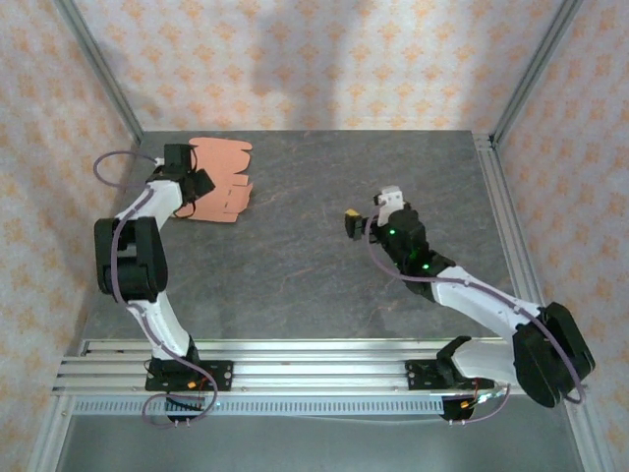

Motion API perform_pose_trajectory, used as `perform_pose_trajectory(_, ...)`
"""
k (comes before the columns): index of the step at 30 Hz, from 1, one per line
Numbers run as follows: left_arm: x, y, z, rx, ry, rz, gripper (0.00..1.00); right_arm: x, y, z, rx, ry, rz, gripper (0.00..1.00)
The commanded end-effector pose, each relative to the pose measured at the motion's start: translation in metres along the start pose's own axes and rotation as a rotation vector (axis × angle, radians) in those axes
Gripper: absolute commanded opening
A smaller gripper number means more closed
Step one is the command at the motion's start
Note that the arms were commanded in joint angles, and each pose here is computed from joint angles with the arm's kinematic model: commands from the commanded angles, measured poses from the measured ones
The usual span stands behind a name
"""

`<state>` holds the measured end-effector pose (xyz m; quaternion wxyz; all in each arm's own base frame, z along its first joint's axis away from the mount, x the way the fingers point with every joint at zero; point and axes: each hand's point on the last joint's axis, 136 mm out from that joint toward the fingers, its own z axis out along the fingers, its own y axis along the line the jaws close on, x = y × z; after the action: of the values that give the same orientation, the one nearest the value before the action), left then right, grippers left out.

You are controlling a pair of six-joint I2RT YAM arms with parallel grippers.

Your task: Fold the paper box

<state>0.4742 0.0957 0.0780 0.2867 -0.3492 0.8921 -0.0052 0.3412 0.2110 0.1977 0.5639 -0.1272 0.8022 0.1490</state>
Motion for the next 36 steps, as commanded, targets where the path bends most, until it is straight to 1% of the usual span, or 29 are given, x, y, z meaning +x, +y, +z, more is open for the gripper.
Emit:
perform_pose_trajectory(1, 0.028, 0.002, 0.013, -0.018, 0.157, -0.068, 0.79, -0.011, 0.024, 0.007, -0.054, -0.029, 0.049, 0.99)
perform_pose_trajectory(5, 0.047, -0.002, 0.021, 0.014, 0.231, -0.1, 0.8, -0.007, 0.036, 0.015, -0.073, -0.022, 0.067, 0.99)
perform_pose_trajectory(9, 0.077, -0.012, 0.021, 0.046, 0.298, -0.099, 0.82, -0.008, 0.035, 0.018, -0.059, -0.024, 0.078, 0.99)
perform_pose_trajectory(12, 0.1, -0.024, 0.022, 0.09, 0.348, -0.106, 0.83, -0.009, 0.035, 0.019, -0.053, -0.014, 0.059, 0.99)
perform_pose_trajectory(16, 0.13, -0.045, 0.011, 0.137, 0.38, -0.093, 0.83, -0.008, 0.031, 0.02, -0.023, 0.01, 0.071, 0.99)
perform_pose_trajectory(19, 0.156, -0.069, -0.004, 0.178, 0.381, -0.089, 0.84, -0.003, 0.023, 0.021, 0.03, 0.049, 0.119, 0.99)
perform_pose_trajectory(21, 0.17, -0.097, -0.024, 0.229, 0.362, -0.064, 0.86, 0.001, 0.02, 0.021, 0.046, 0.07, 0.137, 0.99)
perform_pose_trajectory(24, 0.197, -0.142, -0.049, 0.335, 0.378, -0.033, 0.89, 0.008, 0.017, 0.023, 0.07, 0.127, 0.17, 0.99)
perform_pose_trajectory(26, 0.205, -0.165, -0.065, 0.384, 0.379, -0.011, 0.9, 0.01, 0.013, 0.024, 0.094, 0.148, 0.187, 0.99)
perform_pose_trajectory(28, 0.201, -0.182, -0.082, 0.424, 0.36, 0.014, 0.91, 0.011, 0.009, 0.023, 0.103, 0.146, 0.216, 0.99)
perform_pose_trajectory(30, 0.188, -0.188, -0.096, 0.434, 0.324, 0.04, 0.92, 0.01, 0.004, 0.021, 0.115, 0.142, 0.25, 0.99)
perform_pose_trajectory(33, 0.161, -0.182, -0.108, 0.374, 0.235, 0.135, 0.94, 0.01, -0.004, 0.019, 0.115, 0.143, 0.295, 0.99)
perform_pose_trajectory(34, 0.152, -0.176, -0.108, 0.339, 0.211, 0.165, 0.94, 0.01, -0.006, 0.019, 0.113, 0.142, 0.308, 0.99)
perform_pose_trajectory(36, 0.134, -0.166, -0.104, 0.3, 0.179, 0.183, 0.94, 0.01, -0.009, 0.019, 0.111, 0.142, 0.328, 0.99)
